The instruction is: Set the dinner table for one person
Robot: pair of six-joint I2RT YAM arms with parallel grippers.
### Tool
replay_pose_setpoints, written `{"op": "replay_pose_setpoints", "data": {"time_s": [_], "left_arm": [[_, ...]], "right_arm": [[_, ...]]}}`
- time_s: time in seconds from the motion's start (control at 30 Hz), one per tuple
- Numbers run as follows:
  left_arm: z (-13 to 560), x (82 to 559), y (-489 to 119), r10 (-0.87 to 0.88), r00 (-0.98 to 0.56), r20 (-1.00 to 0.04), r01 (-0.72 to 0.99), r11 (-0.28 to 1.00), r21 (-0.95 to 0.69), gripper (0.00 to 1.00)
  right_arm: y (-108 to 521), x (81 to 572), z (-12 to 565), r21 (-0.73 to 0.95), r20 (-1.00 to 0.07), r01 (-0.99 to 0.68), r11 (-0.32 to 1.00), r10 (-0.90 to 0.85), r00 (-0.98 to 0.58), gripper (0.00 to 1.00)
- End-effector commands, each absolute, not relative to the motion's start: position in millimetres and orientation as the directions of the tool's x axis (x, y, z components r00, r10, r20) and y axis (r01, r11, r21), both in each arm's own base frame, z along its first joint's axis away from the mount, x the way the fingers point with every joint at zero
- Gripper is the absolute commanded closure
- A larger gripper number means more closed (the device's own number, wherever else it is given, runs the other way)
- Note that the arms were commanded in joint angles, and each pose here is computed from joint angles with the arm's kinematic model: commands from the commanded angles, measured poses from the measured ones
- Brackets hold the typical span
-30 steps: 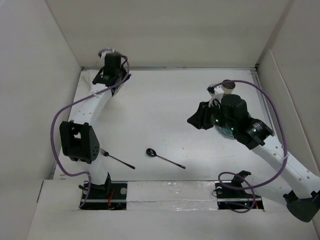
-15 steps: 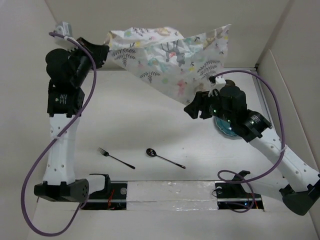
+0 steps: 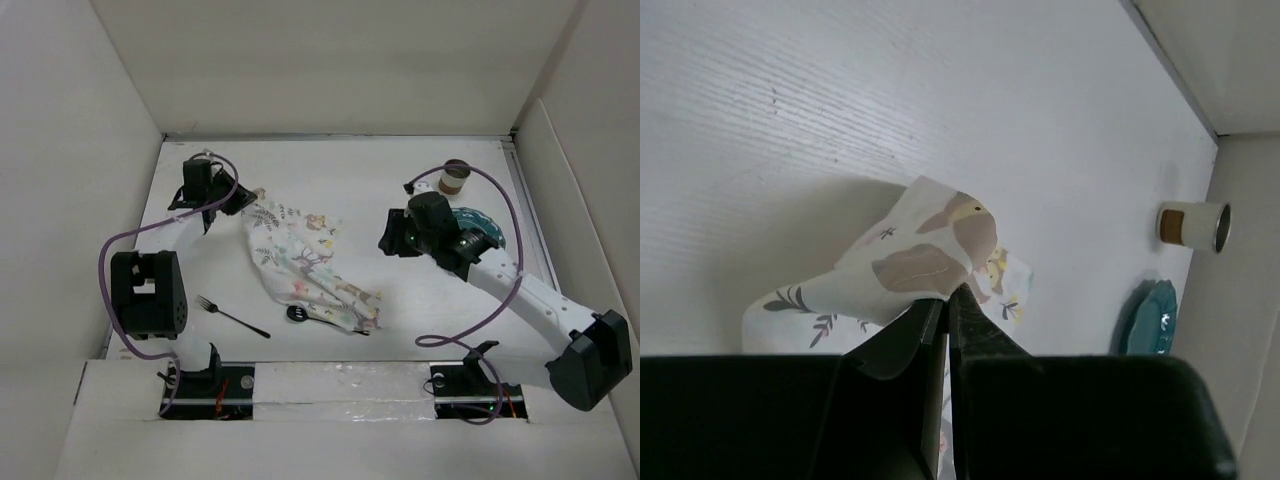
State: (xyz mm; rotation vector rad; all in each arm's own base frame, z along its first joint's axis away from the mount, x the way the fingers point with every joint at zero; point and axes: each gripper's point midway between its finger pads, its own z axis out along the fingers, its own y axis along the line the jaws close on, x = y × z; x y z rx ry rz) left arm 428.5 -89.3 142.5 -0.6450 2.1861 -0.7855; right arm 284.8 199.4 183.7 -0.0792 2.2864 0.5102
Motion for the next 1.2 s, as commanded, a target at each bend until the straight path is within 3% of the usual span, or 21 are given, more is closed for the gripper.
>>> {"op": "replay_pose_setpoints", "data": {"time_s": [0.0,0.07,0.13,0.2,0.23,0.27,0.37,0.7,0.9,1.0,1.1,1.17], "left_arm": [[205,456,-95,-0.675,-0.509,-0.534,-0.035,0.636,-0.771,1.0],[208,454,-93,-0.675,-0.498,-0.545,-0.032,0.642,-0.766,1.0],[211,455,-89,-0.667,-0.482,-0.568,-0.035,0.662,-0.748,1.0],[213,455,-88,-0.662,-0.48,-0.575,-0.036,0.67,-0.741,1.0],[215,455,-88,-0.659,-0.48,-0.58,-0.029,0.672,-0.74,1.0],[214,455,-88,-0.66,-0.482,-0.577,-0.034,0.672,-0.74,1.0],[218,456,-89,-0.661,-0.479,-0.577,-0.028,0.669,-0.743,1.0],[227,461,-97,-0.669,-0.493,-0.556,0.01,0.635,-0.773,1.0],[224,462,-98,-0.673,-0.496,-0.549,0.009,0.628,-0.778,1.0],[221,463,-98,-0.675,-0.497,-0.545,0.002,0.628,-0.778,1.0],[219,463,-98,-0.677,-0.499,-0.54,-0.003,0.625,-0.781,1.0],[220,464,-98,-0.679,-0.497,-0.54,-0.002,0.623,-0.782,1.0]], "right_arm": [[182,296,173,0.312,-0.718,-0.123,0.942,0.15,-0.679,0.55],[182,291,162,0.316,-0.689,-0.122,0.941,0.139,-0.711,0.87],[188,280,147,0.343,-0.649,-0.142,0.929,0.125,-0.75,0.92],[199,268,139,0.392,-0.626,-0.178,0.903,0.119,-0.771,0.78],[199,259,126,0.402,-0.596,-0.18,0.898,0.107,-0.796,0.66],[202,253,120,0.409,-0.583,-0.189,0.893,0.096,-0.807,0.43],[209,239,106,0.444,-0.537,-0.218,0.869,0.063,-0.841,0.28],[233,213,69,0.494,-0.395,-0.249,0.833,-0.04,-0.918,0.28],[225,204,57,0.486,-0.355,-0.202,0.85,-0.019,-0.935,0.45],[223,198,53,0.495,-0.333,-0.181,0.85,-0.007,-0.943,0.45],[222,195,48,0.493,-0.325,-0.173,0.853,-0.004,-0.946,0.35],[222,195,45,0.493,-0.321,-0.174,0.852,-0.007,-0.947,0.38]]}}
